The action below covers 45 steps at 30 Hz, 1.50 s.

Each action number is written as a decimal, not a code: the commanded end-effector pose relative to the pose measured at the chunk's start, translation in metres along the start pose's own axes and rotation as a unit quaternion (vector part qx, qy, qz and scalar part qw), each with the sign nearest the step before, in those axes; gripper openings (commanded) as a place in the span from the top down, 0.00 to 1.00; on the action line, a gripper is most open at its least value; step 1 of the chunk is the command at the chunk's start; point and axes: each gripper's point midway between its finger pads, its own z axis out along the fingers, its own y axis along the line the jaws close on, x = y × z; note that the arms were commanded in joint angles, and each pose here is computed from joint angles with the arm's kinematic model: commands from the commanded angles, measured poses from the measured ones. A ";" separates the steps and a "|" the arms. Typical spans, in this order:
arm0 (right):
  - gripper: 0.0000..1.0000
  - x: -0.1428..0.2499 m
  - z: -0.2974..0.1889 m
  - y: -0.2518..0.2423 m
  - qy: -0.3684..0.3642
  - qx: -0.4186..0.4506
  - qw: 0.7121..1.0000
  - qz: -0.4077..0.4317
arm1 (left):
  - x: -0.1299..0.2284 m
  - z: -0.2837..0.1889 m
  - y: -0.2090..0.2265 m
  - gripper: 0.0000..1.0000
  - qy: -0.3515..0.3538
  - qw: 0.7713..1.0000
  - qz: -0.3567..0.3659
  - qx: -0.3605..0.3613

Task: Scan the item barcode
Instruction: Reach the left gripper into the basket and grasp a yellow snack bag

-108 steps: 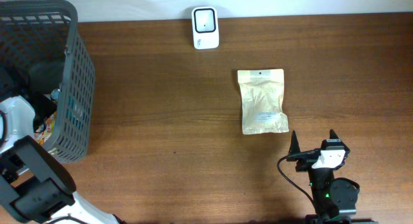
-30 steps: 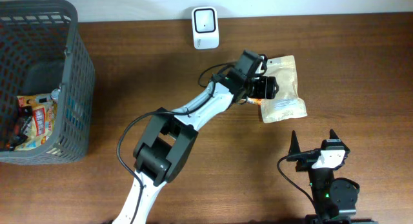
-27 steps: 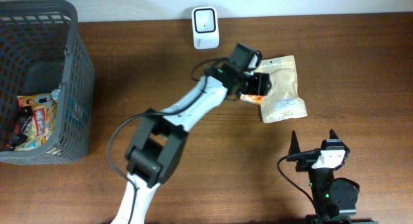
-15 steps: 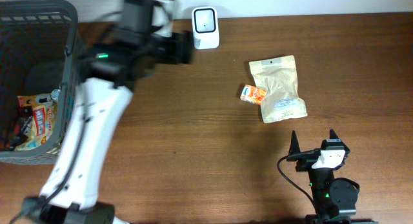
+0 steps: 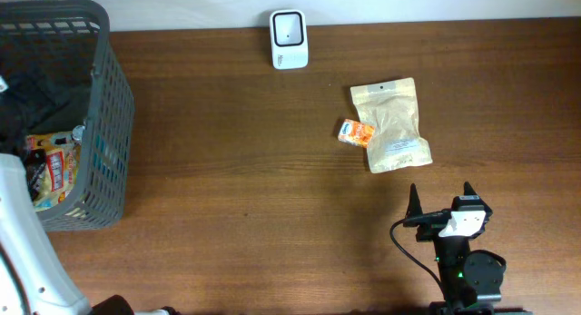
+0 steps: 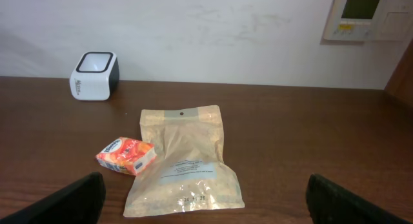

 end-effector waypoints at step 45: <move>0.02 0.003 0.000 -0.003 0.003 0.007 1.000 0.002 | 0.165 0.238 0.083 0.29 0.322 0.937 -0.019 -0.135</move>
